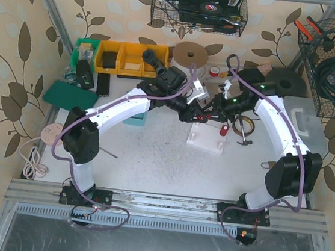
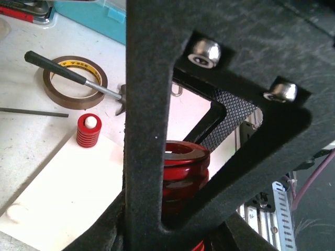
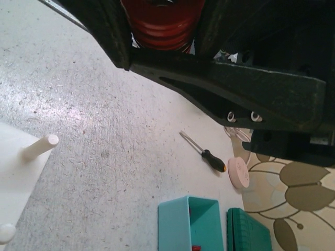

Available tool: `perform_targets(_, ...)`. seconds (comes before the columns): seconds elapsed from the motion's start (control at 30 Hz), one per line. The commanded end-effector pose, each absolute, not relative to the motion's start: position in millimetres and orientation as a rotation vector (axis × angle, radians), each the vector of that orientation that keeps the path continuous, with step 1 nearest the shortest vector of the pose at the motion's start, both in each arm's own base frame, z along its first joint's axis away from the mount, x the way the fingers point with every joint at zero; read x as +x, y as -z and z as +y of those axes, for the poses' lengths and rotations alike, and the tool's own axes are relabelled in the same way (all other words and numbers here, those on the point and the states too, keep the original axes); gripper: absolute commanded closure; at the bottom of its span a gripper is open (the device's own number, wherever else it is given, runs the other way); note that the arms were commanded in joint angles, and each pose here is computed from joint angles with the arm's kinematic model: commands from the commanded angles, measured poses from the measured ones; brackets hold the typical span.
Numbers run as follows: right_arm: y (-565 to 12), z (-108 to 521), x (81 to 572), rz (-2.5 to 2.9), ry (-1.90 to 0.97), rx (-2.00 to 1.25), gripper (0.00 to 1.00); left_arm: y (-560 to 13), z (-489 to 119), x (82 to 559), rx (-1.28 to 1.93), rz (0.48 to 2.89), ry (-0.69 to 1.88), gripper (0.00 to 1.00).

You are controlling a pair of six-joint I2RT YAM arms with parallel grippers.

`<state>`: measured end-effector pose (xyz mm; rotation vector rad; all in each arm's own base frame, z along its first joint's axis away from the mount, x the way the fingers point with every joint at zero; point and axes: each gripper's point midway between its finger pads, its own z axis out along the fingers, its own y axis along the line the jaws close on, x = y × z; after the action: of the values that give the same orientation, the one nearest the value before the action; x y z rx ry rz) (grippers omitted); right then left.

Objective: Install the large spring

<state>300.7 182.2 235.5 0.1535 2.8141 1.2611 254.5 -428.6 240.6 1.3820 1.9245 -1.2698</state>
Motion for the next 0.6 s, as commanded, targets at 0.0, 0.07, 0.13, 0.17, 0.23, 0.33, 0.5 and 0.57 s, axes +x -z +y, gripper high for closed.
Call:
perform_targets(0.0,-244.8,189.2,293.0,2.792,-1.294,0.088,0.81,-277.6,-427.3,250.7,1.398,1.779,1.217,1.0)
perform_targets(0.07,-246.2,189.0,293.9,2.782,-1.285,0.08,0.96,-269.3,-424.8,256.4,1.382,1.824,1.168,0.97)
perform_targets(0.13,-248.1,187.8,298.2,2.765,-1.268,0.081,1.0,-260.7,-420.3,264.5,1.353,1.881,1.107,0.84)
perform_targets(0.17,-249.5,187.9,300.4,2.754,-1.261,0.081,1.0,-258.1,-417.4,268.7,1.34,1.9,1.086,0.77)
perform_targets(0.23,-254.4,186.2,306.1,2.727,-1.232,0.078,1.0,-253.6,-410.7,276.9,1.296,1.941,1.074,0.6)
perform_targets(0.33,-256.6,175.4,315.8,2.703,-1.097,0.089,1.0,-248.9,-395.5,295.9,1.157,2.012,1.108,0.34)
perform_targets(0.5,-240.2,140.5,330.8,2.666,-0.725,0.135,1.0,-231.9,-358.7,324.0,0.933,2.137,1.058,0.23)
perform_targets(0.57,-227.0,133.1,333.9,2.656,-0.625,0.143,1.0,-222.8,-338.8,335.7,0.851,2.205,0.948,0.21)
